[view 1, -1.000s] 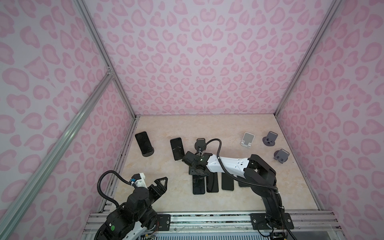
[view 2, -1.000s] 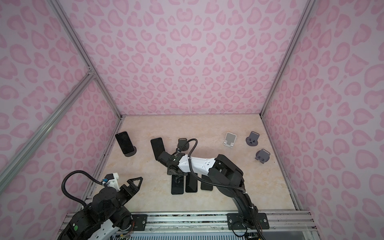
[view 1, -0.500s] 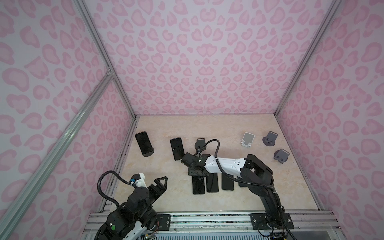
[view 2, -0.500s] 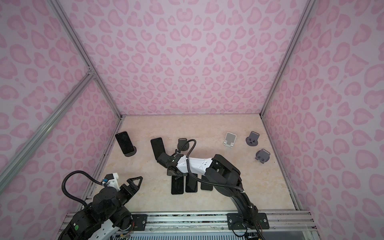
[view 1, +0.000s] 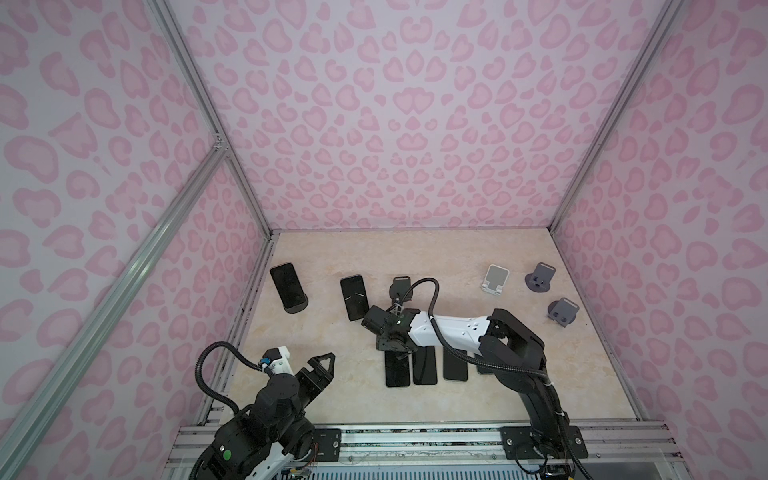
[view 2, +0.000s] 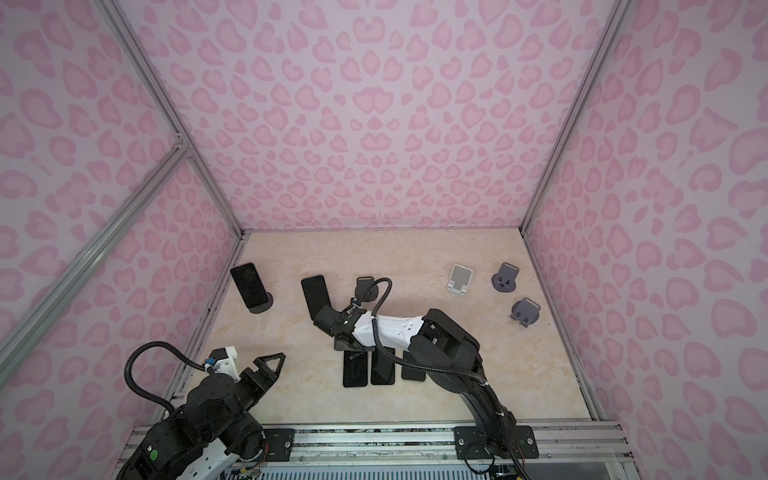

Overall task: Remove the phone from the phone stand
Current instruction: 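Lower the phone flat beside the other flat phones and open the right gripper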

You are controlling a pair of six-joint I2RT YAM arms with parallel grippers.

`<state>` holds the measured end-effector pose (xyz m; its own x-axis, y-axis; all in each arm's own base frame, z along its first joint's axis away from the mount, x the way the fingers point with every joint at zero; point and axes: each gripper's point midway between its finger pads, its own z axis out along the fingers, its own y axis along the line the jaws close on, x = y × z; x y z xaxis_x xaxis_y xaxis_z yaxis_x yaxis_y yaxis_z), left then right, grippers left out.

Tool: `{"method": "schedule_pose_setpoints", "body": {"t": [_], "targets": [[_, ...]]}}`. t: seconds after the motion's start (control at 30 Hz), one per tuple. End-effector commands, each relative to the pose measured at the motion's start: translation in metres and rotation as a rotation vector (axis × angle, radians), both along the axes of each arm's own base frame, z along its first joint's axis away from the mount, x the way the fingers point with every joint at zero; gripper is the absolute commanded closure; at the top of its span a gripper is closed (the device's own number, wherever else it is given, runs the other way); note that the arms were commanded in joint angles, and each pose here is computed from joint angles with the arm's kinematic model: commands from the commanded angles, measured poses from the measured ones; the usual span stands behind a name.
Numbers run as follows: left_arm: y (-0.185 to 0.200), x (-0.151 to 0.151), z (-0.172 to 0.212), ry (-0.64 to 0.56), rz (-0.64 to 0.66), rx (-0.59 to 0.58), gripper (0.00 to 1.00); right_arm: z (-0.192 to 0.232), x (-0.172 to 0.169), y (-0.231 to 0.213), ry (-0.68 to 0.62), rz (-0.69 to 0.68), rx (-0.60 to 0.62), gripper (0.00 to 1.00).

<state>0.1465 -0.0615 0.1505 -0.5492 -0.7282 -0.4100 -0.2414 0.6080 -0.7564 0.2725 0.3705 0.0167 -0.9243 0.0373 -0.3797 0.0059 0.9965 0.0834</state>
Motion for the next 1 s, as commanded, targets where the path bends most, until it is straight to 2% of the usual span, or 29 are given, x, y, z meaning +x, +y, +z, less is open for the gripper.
{"method": "schedule_pose_setpoints", "body": {"t": [0.0, 0.57, 0.73, 0.97], "targets": [[0.005, -0.001, 0.012, -0.061, 0.021, -0.047, 0.08, -0.015, -0.008, -0.003, 0.048, -0.007, -0.006, 0.25], [0.004, -0.001, 0.012, -0.053, 0.02, -0.044, 0.08, -0.016, -0.012, -0.009, 0.055, 0.005, -0.011, 0.19], [0.005, -0.001, 0.016, -0.058, 0.021, -0.039, 0.08, 0.011, -0.009, -0.002, 0.026, 0.053, 0.019, 0.14], [0.014, 0.0, 0.034, -0.089, 0.043, 0.008, 0.08, 0.083, 0.002, 0.004, -0.085, 0.144, 0.06, 0.06]]}}
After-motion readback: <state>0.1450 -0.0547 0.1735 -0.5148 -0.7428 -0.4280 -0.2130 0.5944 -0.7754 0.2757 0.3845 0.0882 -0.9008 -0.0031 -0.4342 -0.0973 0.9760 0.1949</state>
